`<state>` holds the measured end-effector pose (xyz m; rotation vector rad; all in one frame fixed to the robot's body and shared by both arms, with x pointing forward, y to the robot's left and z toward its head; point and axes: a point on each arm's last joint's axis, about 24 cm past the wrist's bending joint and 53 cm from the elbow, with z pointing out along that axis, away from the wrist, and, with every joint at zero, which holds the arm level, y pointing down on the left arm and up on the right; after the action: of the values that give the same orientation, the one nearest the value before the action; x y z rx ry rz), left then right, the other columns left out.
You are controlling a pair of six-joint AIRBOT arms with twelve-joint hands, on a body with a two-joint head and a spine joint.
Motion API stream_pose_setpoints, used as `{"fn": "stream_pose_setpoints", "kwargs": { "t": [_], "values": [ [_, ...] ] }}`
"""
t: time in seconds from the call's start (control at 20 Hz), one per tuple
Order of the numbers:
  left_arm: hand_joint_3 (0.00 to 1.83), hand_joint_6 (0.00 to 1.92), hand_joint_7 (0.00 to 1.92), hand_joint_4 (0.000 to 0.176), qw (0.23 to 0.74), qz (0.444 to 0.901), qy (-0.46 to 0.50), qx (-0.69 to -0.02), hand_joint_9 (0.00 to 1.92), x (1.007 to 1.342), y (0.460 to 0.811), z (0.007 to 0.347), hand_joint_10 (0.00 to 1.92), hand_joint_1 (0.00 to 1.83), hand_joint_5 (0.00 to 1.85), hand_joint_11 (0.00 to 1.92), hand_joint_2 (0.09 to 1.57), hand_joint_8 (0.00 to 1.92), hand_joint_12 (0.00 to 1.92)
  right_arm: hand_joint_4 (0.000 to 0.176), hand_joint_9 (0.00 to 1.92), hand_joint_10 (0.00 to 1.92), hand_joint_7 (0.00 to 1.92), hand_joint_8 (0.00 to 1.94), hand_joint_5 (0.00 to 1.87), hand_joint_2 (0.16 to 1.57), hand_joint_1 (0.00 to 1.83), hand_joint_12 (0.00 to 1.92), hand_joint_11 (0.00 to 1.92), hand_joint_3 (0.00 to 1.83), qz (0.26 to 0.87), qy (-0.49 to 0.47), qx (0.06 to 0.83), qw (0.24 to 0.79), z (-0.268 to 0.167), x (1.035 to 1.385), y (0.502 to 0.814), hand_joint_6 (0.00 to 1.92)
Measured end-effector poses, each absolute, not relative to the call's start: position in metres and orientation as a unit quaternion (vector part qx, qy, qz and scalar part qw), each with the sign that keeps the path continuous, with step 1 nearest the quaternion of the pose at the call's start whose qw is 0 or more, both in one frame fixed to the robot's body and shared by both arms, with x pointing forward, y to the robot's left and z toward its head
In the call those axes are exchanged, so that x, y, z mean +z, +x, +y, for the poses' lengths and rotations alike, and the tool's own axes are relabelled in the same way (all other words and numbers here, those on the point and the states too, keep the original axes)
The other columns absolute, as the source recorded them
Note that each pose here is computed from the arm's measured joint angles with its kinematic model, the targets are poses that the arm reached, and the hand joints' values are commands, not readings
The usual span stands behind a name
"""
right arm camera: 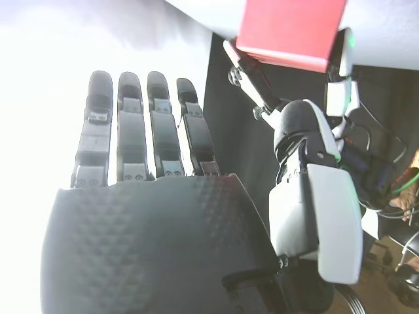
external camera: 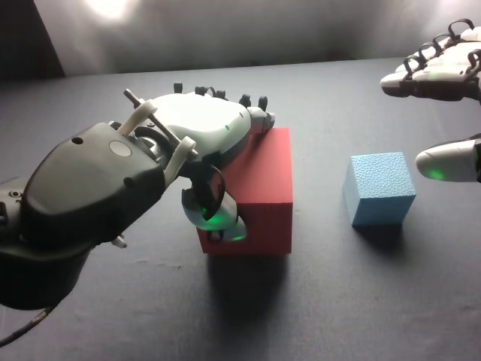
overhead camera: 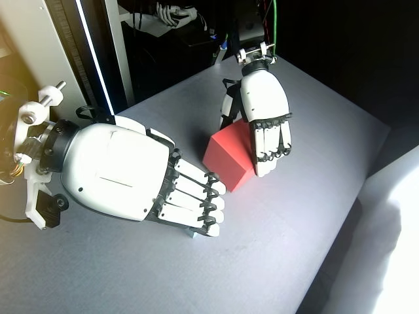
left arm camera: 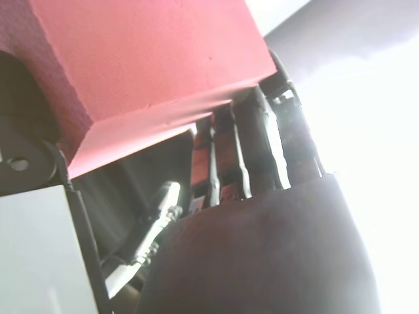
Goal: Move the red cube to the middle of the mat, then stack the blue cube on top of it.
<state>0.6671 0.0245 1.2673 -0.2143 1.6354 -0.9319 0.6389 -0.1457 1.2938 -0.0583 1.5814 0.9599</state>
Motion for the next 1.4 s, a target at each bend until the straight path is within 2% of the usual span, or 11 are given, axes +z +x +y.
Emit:
{"fn": "stream_pose_setpoints", "kwargs": {
  "t": [0.35,0.4,0.45,0.6,0.8,0.9,1.0,1.05,1.15,1.2,1.4],
  "values": [
    [0.00,0.00,0.90,0.000,0.586,0.700,-0.090,-0.399,0.76,1.261,0.669,0.021,0.20,1.15,0.76,0.15,1.13,0.01,1.19,0.000,0.18,0.01,0.21,0.01,0.21,1.21,0.10,0.46,0.00,0.00,0.676,-0.026,0.417,0.607,-0.147,1.298,0.639,0.01],
    [0.00,0.00,0.90,0.000,0.585,0.700,-0.091,-0.399,0.77,1.261,0.669,0.021,0.21,1.16,0.76,0.15,1.12,0.01,1.19,0.000,0.15,0.00,0.18,0.00,0.19,1.22,0.09,0.39,0.00,0.00,0.675,-0.026,0.417,0.608,-0.147,1.298,0.639,0.00],
    [0.00,0.00,0.90,0.000,0.585,0.700,-0.091,-0.399,0.76,1.261,0.670,0.021,0.21,1.15,0.76,0.15,1.12,0.01,1.20,0.000,0.16,0.01,0.19,0.01,0.20,1.22,0.08,0.45,0.00,0.00,0.675,-0.026,0.417,0.608,-0.147,1.298,0.639,0.00],
    [0.00,0.00,0.89,0.000,0.586,0.699,-0.093,-0.399,0.75,1.261,0.670,0.022,0.21,1.17,0.74,0.14,1.12,0.00,1.19,0.000,0.15,0.00,0.17,0.00,0.17,1.22,0.08,0.40,0.00,0.00,0.674,-0.026,0.418,0.609,-0.147,1.298,0.639,0.00],
    [0.00,0.00,0.89,0.000,0.586,0.699,-0.094,-0.400,0.68,1.261,0.670,0.022,0.36,1.17,0.76,0.12,1.11,0.00,1.24,0.000,0.18,0.01,0.21,0.01,0.21,1.22,0.09,0.47,0.00,0.00,0.672,-0.010,0.422,0.608,-0.154,1.300,0.644,0.00],
    [0.00,0.00,0.90,0.000,0.586,0.699,-0.095,-0.399,0.67,1.261,0.670,0.022,0.42,1.18,0.77,0.14,1.10,0.01,1.22,0.000,0.15,0.00,0.18,0.00,0.19,1.23,0.07,0.38,0.00,0.00,0.673,0.006,0.425,0.605,-0.159,1.298,0.647,0.00],
    [0.00,0.00,0.88,0.000,0.586,0.698,-0.095,-0.399,0.63,1.261,0.670,0.023,0.45,1.16,0.74,0.11,1.13,0.00,1.23,0.000,0.17,0.01,0.20,0.00,0.20,1.23,0.09,0.46,0.00,0.00,0.675,0.015,0.426,0.603,-0.162,1.297,0.652,0.00],
    [0.01,0.00,0.74,0.000,0.586,0.699,-0.096,-0.399,0.50,1.261,0.670,0.023,0.46,1.09,0.59,0.02,1.15,0.00,1.24,0.000,0.18,0.01,0.21,0.00,0.21,1.22,0.11,0.45,0.00,0.00,0.675,0.015,0.426,0.603,-0.162,1.295,0.653,0.00],
    [0.00,0.00,0.66,0.000,0.587,0.698,-0.098,-0.398,0.46,1.261,0.672,0.024,0.38,1.04,0.52,0.00,1.17,0.00,1.18,0.000,0.19,0.01,0.22,0.00,0.22,1.22,0.12,0.48,0.00,0.00,0.680,0.014,0.423,0.598,-0.161,1.290,0.653,0.00],
    [0.00,0.00,0.48,0.000,0.588,0.698,-0.099,-0.397,0.39,1.261,0.672,0.025,0.19,1.00,0.37,0.00,1.14,0.00,1.00,0.000,0.20,0.01,0.23,0.01,0.22,1.22,0.11,0.49,0.00,0.00,0.683,0.014,0.422,0.597,-0.160,1.288,0.653,0.00],
    [0.00,0.00,0.08,0.000,0.586,0.698,-0.102,-0.398,0.10,1.260,0.672,0.025,0.01,0.91,0.06,0.00,1.07,0.00,0.29,0.000,0.21,0.00,0.23,0.00,0.23,1.22,0.12,0.52,0.00,0.00,0.680,0.013,0.424,0.598,-0.160,1.289,0.653,0.00]
  ]
}}
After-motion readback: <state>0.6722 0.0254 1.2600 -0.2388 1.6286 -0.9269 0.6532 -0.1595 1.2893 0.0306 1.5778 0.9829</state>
